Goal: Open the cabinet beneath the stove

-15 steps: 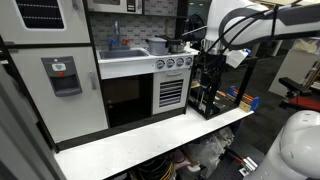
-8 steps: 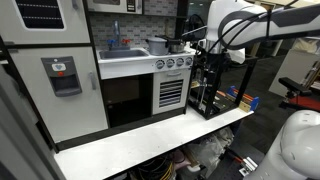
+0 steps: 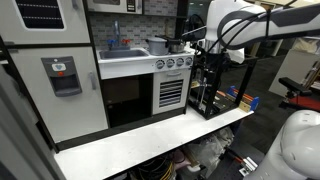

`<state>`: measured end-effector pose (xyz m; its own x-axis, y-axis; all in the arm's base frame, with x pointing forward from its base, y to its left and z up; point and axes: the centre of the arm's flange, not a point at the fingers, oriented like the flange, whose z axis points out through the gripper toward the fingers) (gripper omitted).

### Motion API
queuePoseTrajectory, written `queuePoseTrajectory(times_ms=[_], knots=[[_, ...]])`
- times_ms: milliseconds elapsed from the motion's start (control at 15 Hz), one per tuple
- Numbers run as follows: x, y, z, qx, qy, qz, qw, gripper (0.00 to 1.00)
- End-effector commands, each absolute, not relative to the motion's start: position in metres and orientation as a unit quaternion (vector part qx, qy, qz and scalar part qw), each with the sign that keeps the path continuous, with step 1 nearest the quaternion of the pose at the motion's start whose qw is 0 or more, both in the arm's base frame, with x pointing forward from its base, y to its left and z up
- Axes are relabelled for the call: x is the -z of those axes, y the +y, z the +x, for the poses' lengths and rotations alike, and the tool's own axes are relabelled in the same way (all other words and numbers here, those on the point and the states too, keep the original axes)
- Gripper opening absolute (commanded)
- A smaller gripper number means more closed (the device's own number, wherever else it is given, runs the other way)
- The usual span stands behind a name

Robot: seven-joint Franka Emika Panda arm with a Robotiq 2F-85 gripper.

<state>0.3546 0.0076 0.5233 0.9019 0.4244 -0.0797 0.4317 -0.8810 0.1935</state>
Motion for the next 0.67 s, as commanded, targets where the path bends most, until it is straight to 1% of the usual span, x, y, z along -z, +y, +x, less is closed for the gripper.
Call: queuePoseTrajectory(times_ms=[0, 200, 600], knots=[[-0.532, -0.005, 0.361, -0.017, 0.257, 0.956, 0.138, 1.0], [-0.528, -0.01, 0.369, -0.041, 0.324, 0.928, 0.179, 1.0], [-0.499, -0.022, 0.395, -0.067, 0.468, 0.865, 0.167, 1.0]])
